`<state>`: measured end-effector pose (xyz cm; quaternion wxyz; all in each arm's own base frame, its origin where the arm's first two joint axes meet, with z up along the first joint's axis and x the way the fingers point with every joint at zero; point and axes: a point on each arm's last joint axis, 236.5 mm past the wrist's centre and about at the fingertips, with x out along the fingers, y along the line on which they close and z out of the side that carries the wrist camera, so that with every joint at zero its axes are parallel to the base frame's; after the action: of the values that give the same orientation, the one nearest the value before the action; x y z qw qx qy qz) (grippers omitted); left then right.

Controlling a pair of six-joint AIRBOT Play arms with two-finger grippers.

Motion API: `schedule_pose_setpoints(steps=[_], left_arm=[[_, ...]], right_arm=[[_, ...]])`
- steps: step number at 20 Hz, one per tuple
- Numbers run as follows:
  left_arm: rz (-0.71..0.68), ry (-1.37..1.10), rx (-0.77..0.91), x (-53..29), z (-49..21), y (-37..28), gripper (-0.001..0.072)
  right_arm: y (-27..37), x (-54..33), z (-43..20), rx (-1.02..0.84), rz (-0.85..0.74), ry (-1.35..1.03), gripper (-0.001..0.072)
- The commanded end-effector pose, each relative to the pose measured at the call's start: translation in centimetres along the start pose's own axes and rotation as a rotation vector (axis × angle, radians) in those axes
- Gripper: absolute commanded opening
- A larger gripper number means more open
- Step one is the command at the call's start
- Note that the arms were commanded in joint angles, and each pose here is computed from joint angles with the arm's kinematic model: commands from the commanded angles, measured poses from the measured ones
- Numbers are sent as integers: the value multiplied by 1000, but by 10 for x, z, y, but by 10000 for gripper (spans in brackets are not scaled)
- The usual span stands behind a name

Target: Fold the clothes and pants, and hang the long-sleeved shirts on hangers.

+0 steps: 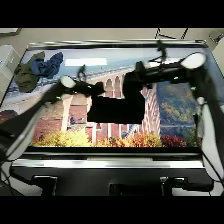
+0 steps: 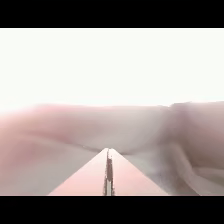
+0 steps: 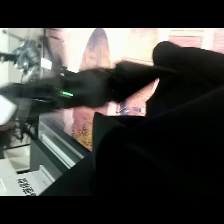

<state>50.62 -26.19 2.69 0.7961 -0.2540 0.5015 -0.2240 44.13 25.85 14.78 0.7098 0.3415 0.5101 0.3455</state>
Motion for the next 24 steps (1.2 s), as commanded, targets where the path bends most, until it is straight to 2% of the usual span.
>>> schedule_pose_setpoints(steps=[1,2,3,4,5,6,8,11,13,14,16,17,19,20,21,22,24], left_arm=[[269,-142,52,-149,52,76,17],[275,-192,57,-181,59,74,17],[279,-235,63,-209,63,69,17],[278,-268,72,-229,63,61,17],[276,-293,94,-244,63,52,18],[273,-307,124,-254,61,43,18],[270,-313,148,-263,57,34,18],[279,-274,191,-263,48,34,19],[280,-266,197,-263,47,34,19],[280,-267,197,-263,47,34,19],[275,-266,196,-262,46,33,19],[273,-263,200,-261,46,31,19],[268,-258,206,-258,44,28,19],[264,-254,210,-256,43,26,19],[261,-253,212,-255,43,24,19],[259,-250,213,-254,42,22,19],[255,-248,217,-253,41,20,19]], right_arm=[[-14,106,-18,101,55,58,46],[-23,136,-28,135,51,72,47],[-34,165,-39,163,40,83,95],[-45,188,-50,208,25,96,273],[-55,207,-62,270,16,115,608],[-62,216,-69,297,17,137,704],[-70,206,-67,289,13,160,703],[-91,122,-14,234,-17,101,702],[-138,47,14,220,-152,53,701],[-175,6,15,262,-270,53,670],[-242,-52,-5,378,-468,101,669],[-257,-60,-17,414,-476,126,669],[-265,-41,-40,429,-397,179,667],[-264,-26,-48,419,-343,202,647],[-261,-11,-54,410,-286,222,583],[-259,2,-57,401,-244,234,555],[-252,23,-55,395,-186,228,554]])
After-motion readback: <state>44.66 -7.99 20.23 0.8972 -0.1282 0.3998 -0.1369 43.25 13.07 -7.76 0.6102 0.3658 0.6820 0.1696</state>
